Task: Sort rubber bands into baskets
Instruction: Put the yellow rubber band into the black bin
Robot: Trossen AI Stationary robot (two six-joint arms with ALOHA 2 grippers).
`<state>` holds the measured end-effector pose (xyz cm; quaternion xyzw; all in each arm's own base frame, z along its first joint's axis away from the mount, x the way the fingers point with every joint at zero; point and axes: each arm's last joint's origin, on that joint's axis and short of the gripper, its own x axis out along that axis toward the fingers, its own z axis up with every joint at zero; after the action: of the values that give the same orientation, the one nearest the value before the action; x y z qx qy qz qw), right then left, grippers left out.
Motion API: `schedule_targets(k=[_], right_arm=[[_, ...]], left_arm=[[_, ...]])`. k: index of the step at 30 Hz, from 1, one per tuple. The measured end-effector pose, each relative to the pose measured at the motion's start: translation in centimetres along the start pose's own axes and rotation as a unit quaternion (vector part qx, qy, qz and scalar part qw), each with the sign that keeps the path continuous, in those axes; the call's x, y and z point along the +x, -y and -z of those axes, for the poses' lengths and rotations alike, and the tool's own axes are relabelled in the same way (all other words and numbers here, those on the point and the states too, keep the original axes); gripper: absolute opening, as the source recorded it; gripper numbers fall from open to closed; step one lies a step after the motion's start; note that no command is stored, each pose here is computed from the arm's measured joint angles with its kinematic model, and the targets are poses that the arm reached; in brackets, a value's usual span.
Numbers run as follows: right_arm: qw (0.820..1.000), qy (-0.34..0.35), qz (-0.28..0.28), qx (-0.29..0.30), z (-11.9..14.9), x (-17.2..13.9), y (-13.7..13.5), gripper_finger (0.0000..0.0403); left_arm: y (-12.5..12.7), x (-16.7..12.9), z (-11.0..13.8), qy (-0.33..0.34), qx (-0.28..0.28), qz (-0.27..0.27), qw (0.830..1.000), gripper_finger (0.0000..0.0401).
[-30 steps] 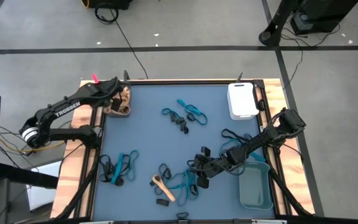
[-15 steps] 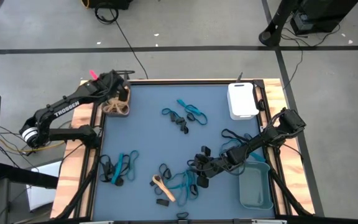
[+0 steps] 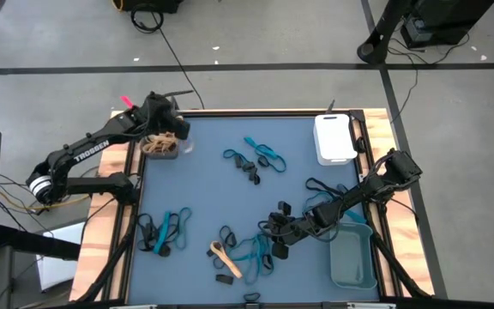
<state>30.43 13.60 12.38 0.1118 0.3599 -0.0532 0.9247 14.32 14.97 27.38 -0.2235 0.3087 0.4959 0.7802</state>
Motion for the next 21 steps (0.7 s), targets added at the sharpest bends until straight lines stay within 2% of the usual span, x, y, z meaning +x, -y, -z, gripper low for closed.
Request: schedule_targets(k=[4,7,14,18,21], right_arm=[[1.000,0.000,0.000,0.000,0.0,0.0,0.0,0.0128],[1.000,0.000,0.000,0.000,0.0,0.0,0.0,0.0128],[1.000,-0.001,0.001,0.000,0.0,0.0,0.0,0.0128],[1.000,-0.003,0.002,-0.001,0.1,0.0,0.0,0.0128],[1.000,-0.003,0.002,-0.001,0.1,0.0,0.0,0.0128]], left_arm=[[0.2,0.0,-0.1,0.007,0.003,0.007,1.000,0.0007],[0.0,-0.1,-0.2,0.017,0.001,-0.019,1.000,0.0007],[-0.8,-0.3,0.4,0.011,0.019,-0.130,0.991,0.0006],[-1.7,-0.6,1.4,-0.017,0.025,-0.226,0.974,0.0006],[-2.1,-0.9,2.1,-0.040,0.022,-0.267,0.963,0.0006]])
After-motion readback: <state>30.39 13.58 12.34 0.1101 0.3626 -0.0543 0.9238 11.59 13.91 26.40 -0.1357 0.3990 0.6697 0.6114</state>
